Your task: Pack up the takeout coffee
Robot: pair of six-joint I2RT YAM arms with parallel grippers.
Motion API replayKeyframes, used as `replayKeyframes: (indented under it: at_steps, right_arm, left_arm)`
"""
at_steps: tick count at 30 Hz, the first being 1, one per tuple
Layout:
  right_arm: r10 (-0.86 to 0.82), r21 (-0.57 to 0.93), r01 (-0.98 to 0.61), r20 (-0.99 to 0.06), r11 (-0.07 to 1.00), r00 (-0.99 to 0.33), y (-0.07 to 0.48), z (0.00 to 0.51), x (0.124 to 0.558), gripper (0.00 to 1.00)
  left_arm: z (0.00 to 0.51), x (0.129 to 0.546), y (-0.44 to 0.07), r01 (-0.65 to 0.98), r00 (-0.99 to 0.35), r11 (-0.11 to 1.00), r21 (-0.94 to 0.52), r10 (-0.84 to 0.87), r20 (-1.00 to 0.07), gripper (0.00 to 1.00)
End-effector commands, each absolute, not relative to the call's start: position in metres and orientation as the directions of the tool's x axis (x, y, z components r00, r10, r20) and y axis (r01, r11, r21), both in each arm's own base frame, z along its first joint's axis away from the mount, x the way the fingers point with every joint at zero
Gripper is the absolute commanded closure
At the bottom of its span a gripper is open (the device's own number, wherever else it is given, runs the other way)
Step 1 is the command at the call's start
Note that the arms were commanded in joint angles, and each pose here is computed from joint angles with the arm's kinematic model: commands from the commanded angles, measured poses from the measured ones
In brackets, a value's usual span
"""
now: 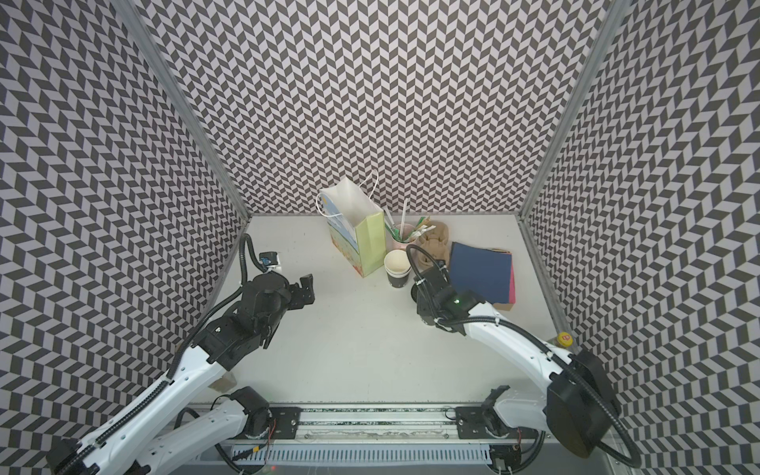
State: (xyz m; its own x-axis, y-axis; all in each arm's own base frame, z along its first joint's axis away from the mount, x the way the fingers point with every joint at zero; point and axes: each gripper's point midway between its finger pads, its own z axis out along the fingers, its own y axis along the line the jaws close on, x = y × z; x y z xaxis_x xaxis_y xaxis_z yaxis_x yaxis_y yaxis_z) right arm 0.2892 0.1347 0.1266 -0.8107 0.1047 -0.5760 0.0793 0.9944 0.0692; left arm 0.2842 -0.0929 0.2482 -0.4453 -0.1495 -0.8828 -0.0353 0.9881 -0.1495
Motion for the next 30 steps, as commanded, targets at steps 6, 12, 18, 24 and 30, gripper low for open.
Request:
replayKeyframes:
  at_steps: [6, 12, 18, 24, 30]
  right_arm:
    - [0.111, -0.072, 0.166, -0.481, 0.984, -0.869, 0.089, 0.101, 0.263, 0.29]
    - [0.140, -0.101, 0.213, -0.478, 0.972, -0.867, 0.077, 0.098, 0.265, 0.25]
    - [0.142, -0.085, 0.209, -0.492, 0.974, -0.859, 0.079, 0.105, 0.268, 0.22]
    - [0.139, -0.052, 0.188, -0.490, 0.981, -0.861, 0.084, 0.110, 0.268, 0.23]
    - [0.168, 0.059, 0.159, -0.450, 0.986, -0.877, 0.099, 0.109, 0.265, 0.25]
  left_arm:
    - [0.251, 0.282, -0.094, -0.022, -0.441, 0.991, -0.135, -0.131, -0.888, 0.03]
    - [0.252, 0.280, -0.095, -0.017, -0.435, 0.991, -0.133, -0.127, -0.891, 0.03]
    - [0.252, 0.280, -0.096, -0.013, -0.438, 0.991, -0.132, -0.125, -0.890, 0.03]
    - [0.251, 0.280, -0.099, 0.001, -0.445, 0.991, -0.134, -0.120, -0.887, 0.03]
    - [0.257, 0.266, -0.155, 0.304, -0.465, 0.927, -0.220, -0.057, -0.884, 0.04]
